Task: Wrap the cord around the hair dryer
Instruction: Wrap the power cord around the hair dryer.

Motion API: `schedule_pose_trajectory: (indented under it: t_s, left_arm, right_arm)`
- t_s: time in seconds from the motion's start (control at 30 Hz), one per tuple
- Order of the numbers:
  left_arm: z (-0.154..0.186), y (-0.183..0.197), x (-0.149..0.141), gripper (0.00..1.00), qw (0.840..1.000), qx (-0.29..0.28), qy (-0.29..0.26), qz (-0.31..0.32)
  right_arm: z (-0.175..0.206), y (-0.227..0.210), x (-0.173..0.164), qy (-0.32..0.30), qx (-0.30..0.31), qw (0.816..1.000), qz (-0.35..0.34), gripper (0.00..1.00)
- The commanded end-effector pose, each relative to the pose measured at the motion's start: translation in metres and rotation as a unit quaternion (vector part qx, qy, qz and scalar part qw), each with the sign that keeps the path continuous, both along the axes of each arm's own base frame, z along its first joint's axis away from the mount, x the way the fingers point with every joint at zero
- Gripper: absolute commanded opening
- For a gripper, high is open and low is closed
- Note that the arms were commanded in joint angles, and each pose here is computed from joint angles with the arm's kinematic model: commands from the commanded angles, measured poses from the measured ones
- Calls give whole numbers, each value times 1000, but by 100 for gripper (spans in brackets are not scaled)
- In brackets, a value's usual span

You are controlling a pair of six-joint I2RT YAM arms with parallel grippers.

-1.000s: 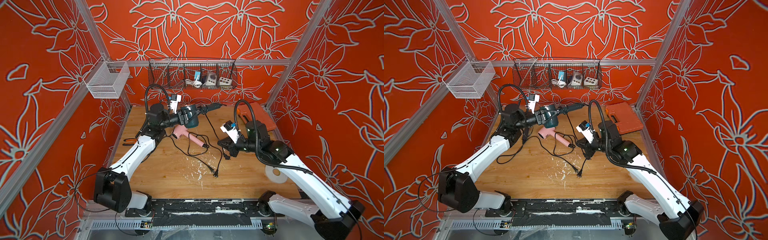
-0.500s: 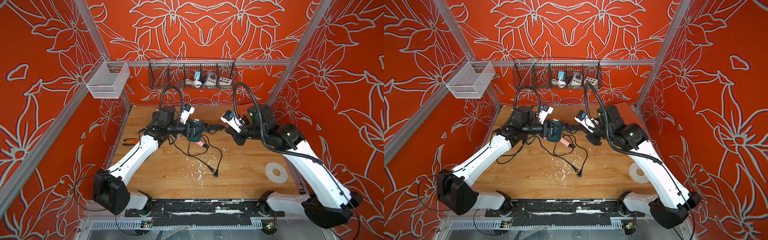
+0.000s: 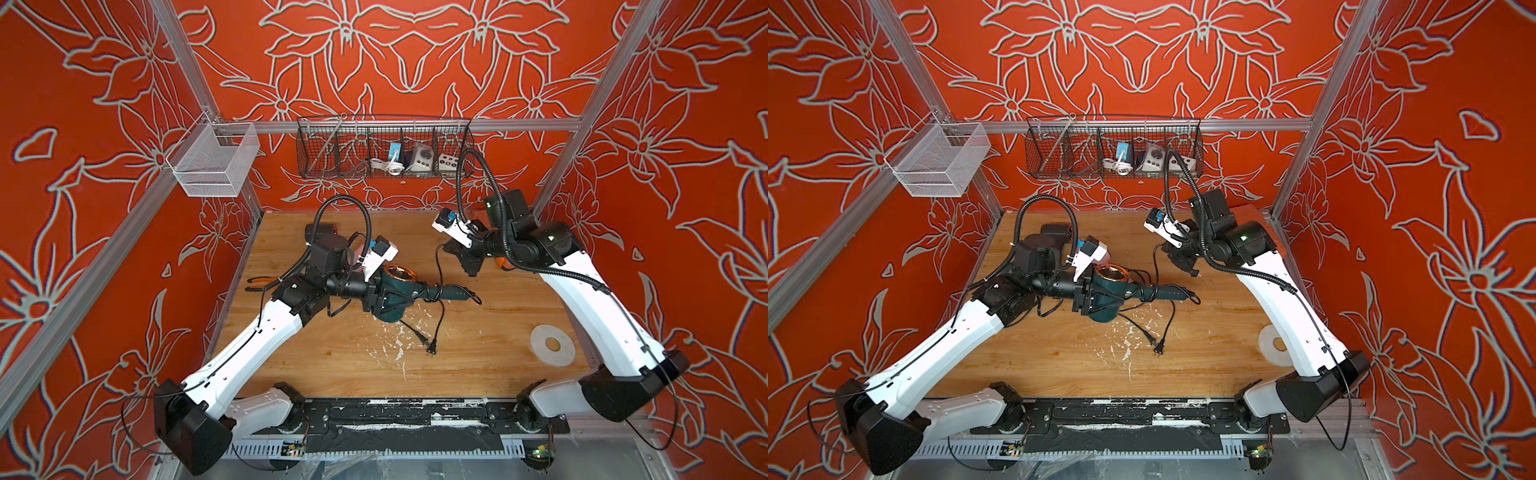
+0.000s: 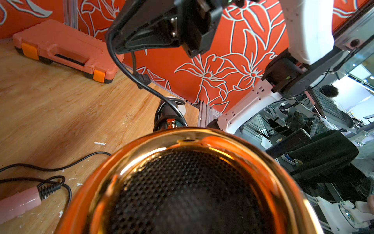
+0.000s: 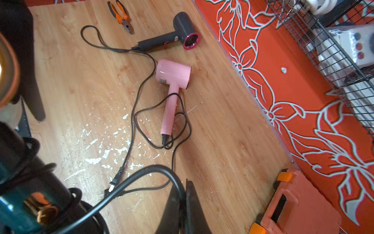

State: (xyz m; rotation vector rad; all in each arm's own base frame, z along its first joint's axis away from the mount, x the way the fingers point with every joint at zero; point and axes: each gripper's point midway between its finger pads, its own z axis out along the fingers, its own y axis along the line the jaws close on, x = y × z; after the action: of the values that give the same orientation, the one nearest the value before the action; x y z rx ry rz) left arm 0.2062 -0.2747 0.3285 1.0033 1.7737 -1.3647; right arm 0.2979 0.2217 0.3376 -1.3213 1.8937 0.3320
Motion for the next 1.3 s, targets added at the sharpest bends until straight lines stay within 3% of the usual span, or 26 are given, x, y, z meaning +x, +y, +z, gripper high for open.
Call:
schedule_pose_trajectory:
  t_s: [0.0, 0.27, 0.5, 0.7, 0.97, 1.27]
  left_arm:
    - [41, -1, -39, 0, 993, -64, -42, -89]
    - [94, 6, -53, 0, 984, -115, -80, -110]
    - [117, 11, -23, 0, 983, -151, -90, -63]
    - [135, 19, 7, 0, 978, -190, -83, -13]
    - [147, 16, 18, 0, 976, -204, -79, -13]
    - [159, 15, 19, 0, 974, -213, -81, -14]
  right_arm:
    - [10, 8, 4, -15, 65, 997, 37, 0]
    - [-15, 10, 3, 51, 177, 982, 50, 0]
    - [-21, 14, 7, 98, 241, 965, 41, 0]
    - [-37, 11, 6, 133, 259, 957, 23, 0]
    - [-41, 11, 9, 146, 283, 948, 14, 0]
    - [-43, 15, 14, 152, 305, 940, 19, 15]
